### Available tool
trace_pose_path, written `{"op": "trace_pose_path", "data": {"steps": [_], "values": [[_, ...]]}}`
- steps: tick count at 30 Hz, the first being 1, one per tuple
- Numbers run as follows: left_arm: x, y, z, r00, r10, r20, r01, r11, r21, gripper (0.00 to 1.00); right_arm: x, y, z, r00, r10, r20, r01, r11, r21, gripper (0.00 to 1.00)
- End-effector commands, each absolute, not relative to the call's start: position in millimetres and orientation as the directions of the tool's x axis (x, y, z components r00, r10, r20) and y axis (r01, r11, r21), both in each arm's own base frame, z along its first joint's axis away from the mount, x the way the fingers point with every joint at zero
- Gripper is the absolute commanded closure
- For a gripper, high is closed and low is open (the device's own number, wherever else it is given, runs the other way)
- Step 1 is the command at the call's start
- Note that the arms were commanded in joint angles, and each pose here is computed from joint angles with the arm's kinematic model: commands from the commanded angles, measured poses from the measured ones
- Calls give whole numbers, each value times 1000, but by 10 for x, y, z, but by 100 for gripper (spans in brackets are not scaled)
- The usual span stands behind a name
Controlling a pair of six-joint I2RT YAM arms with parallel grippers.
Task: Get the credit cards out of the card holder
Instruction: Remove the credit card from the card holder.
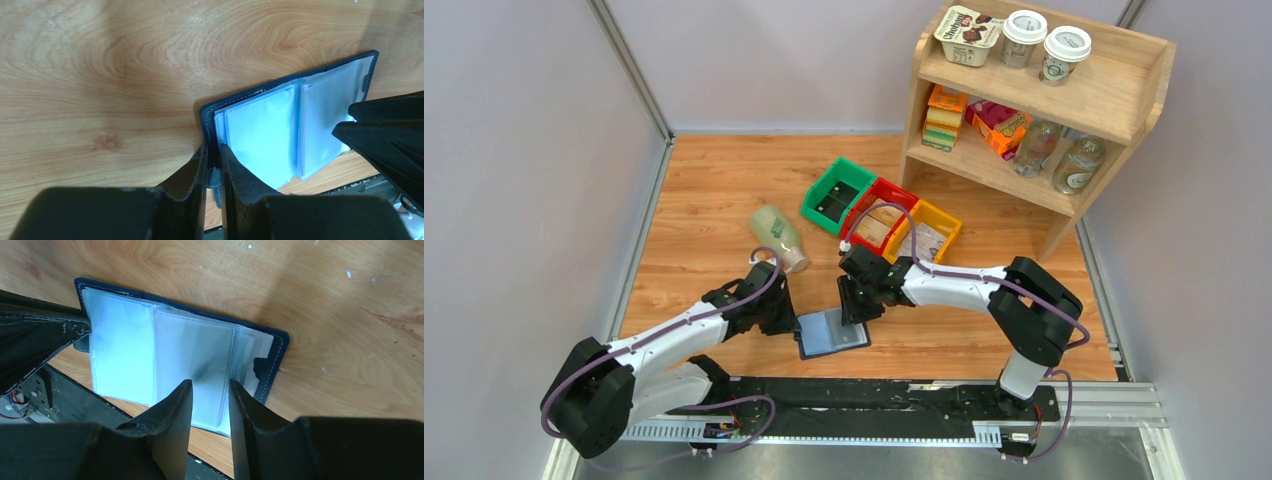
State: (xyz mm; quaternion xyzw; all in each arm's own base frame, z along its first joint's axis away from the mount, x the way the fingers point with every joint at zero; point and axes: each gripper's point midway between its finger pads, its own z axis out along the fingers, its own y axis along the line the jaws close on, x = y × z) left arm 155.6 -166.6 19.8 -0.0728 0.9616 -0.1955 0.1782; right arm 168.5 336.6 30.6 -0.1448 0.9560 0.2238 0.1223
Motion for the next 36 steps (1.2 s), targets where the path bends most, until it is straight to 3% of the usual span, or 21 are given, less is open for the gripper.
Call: {"op": "trace_pose_path", "data": {"steps": [1,6,12,22,26,28,36], "values": [[1604,-1780,221,-920,-225,-322,-61,892,-448,81,1652,3581,471,-908,-264,-325,-393,805,445,66],[1620,-1796,223,-919,-228,-322,-62,890,-453,89,1586,3799,694,-883,-303,-359,-459,722,519,65],[1638,-1805,245,-913,-240,-328,-68,885,-460,92,1542,3946,840,-865,-333,-375,-498,661,561,65],[1655,-1776,261,-879,-338,-337,-132,851,-508,91,1487,4096,555,-884,-371,-283,-466,668,580,57],[1668,-1716,322,-847,-388,-364,-154,833,-531,82,1518,4120,467,-888,-371,-273,-460,681,569,52],[1705,-1650,379,-821,-409,-398,-159,834,-529,71,1547,4128,495,-885,-370,-282,-465,682,564,50],[1806,-1573,848,-768,-380,-516,-69,849,-523,47,1730,3937,974,-846,-322,-425,-513,710,482,43]]}}
